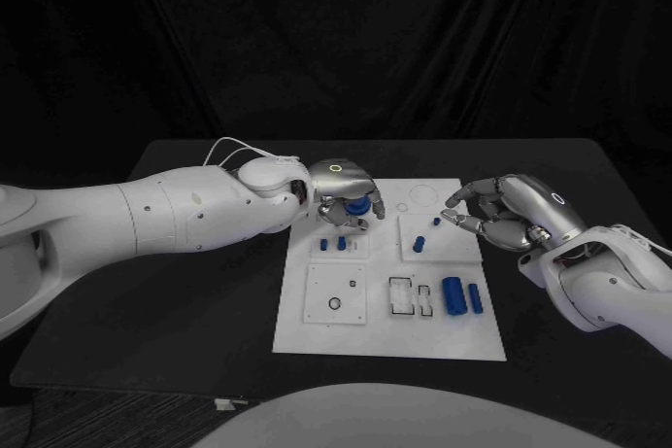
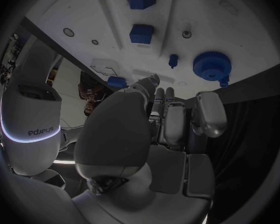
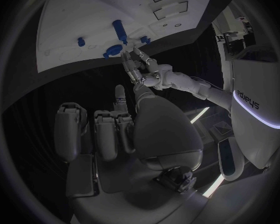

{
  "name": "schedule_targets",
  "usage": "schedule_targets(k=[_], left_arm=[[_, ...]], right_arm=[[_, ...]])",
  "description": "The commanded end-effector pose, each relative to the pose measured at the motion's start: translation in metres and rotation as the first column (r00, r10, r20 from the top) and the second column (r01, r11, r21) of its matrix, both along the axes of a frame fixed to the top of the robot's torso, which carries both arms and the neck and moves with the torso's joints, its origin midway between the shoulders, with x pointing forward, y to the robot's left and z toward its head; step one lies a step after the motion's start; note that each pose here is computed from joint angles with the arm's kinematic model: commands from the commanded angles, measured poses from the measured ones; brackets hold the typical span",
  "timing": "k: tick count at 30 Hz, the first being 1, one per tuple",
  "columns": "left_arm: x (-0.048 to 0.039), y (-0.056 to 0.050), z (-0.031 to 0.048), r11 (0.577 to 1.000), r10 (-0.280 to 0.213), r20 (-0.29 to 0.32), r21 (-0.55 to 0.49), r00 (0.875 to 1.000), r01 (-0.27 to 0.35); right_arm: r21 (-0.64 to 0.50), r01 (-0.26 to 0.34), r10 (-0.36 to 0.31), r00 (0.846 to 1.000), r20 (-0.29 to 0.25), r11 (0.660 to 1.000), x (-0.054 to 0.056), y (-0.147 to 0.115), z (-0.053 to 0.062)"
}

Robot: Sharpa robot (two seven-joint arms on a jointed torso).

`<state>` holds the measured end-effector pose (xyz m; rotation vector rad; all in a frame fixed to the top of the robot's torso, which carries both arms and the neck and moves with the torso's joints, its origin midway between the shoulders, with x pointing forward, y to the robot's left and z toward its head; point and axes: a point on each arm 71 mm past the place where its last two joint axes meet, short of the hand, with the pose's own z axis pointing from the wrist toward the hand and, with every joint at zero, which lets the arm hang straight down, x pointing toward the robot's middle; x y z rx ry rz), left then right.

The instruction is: Assemble the parts on the task board

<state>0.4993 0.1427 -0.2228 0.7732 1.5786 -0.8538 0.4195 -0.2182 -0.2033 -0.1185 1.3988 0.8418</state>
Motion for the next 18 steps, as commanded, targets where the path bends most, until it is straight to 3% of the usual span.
schedule_targets(k=[1,18], left_arm=[[0.0017,-0.0002,-0.0038,0.999,0.035,-0.029,0.031,0.999,-0.034],[0.0050,0.0021,-0.0128,0.994,0.085,-0.065,0.074,0.994,-0.080]], right_arm=[[-0.008,0.012,-0.012,1.000,-0.021,1.000,0.0005,-0.0003,-0.0020],[-0.019,0.023,-0.023,0.999,-0.040,1.000,0.0021,-0.0020,-0.0040]])
